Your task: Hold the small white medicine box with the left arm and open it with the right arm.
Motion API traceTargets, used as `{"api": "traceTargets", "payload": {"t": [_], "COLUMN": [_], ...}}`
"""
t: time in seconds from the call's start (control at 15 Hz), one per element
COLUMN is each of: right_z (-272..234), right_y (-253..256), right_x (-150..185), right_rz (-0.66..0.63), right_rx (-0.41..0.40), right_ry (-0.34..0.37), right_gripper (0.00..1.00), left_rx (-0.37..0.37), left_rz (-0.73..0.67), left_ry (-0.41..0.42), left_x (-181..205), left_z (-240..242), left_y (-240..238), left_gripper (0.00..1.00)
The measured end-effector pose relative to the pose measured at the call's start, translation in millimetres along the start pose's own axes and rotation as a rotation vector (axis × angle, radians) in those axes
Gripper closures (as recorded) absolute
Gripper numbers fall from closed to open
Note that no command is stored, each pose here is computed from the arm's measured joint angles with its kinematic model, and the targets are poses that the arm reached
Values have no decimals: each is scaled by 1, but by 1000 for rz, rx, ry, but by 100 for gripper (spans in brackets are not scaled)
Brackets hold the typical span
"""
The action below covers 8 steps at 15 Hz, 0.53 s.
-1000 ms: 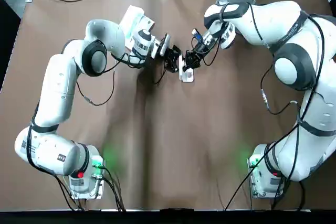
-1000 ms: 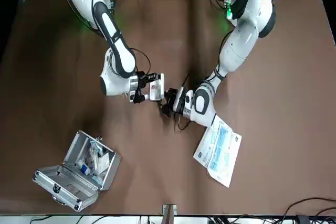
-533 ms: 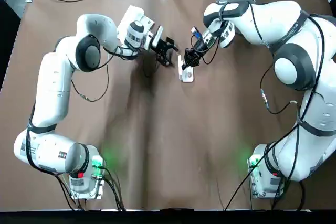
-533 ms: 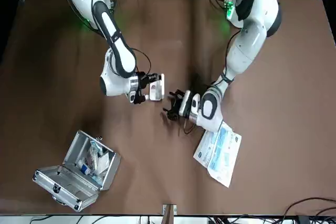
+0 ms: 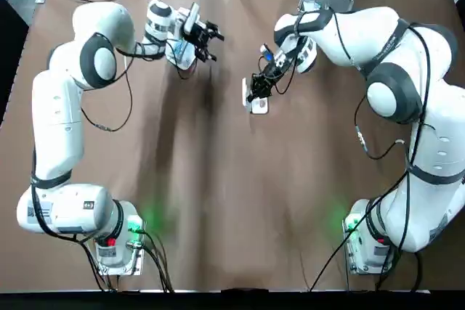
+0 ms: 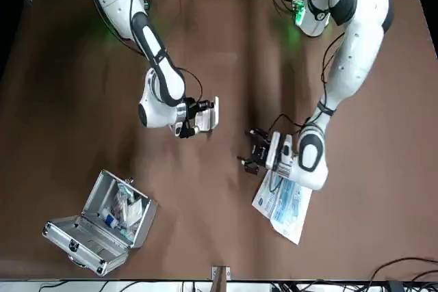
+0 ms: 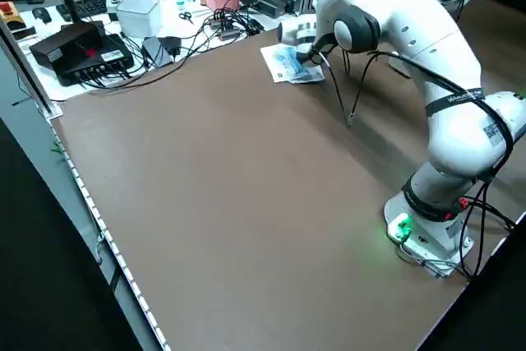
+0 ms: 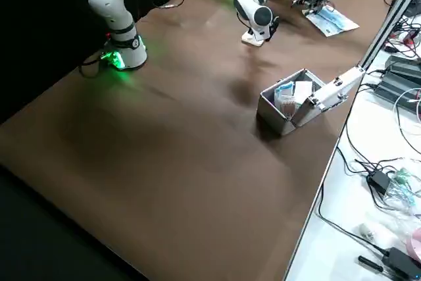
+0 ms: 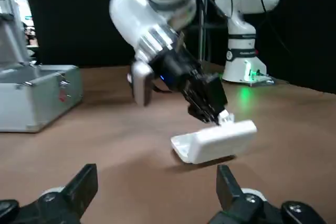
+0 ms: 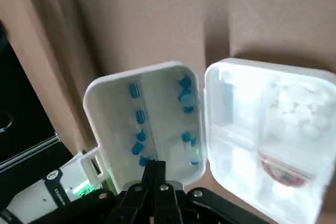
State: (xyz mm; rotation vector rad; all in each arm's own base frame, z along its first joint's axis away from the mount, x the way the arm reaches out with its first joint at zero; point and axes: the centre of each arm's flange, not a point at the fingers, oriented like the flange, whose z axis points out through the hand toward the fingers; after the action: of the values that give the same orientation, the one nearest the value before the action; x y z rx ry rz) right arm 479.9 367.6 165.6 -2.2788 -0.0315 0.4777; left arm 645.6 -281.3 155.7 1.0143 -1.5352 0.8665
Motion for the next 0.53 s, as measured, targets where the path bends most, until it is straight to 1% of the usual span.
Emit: {"api": "traceTargets", "payload": {"t": [0.27, 0.47, 0.53], "right_z": [16, 23, 29], "right_y": [-5, -3, -1], "right_x": [1, 3, 3], "right_rz": [-7, -8, -9], "right_rx": [-6, -24, -38], "right_ry": [5, 23, 35], "right_gripper": [99, 99, 99], "left_rx": [74, 108, 140], "left_rz": [14, 10, -11], "left_ry": [-5, 1, 14], "left_x": [25, 45, 63], "left_z": [-66, -108, -138], "left_y": [-6, -5, -5], "left_gripper": [0, 0, 0]}}
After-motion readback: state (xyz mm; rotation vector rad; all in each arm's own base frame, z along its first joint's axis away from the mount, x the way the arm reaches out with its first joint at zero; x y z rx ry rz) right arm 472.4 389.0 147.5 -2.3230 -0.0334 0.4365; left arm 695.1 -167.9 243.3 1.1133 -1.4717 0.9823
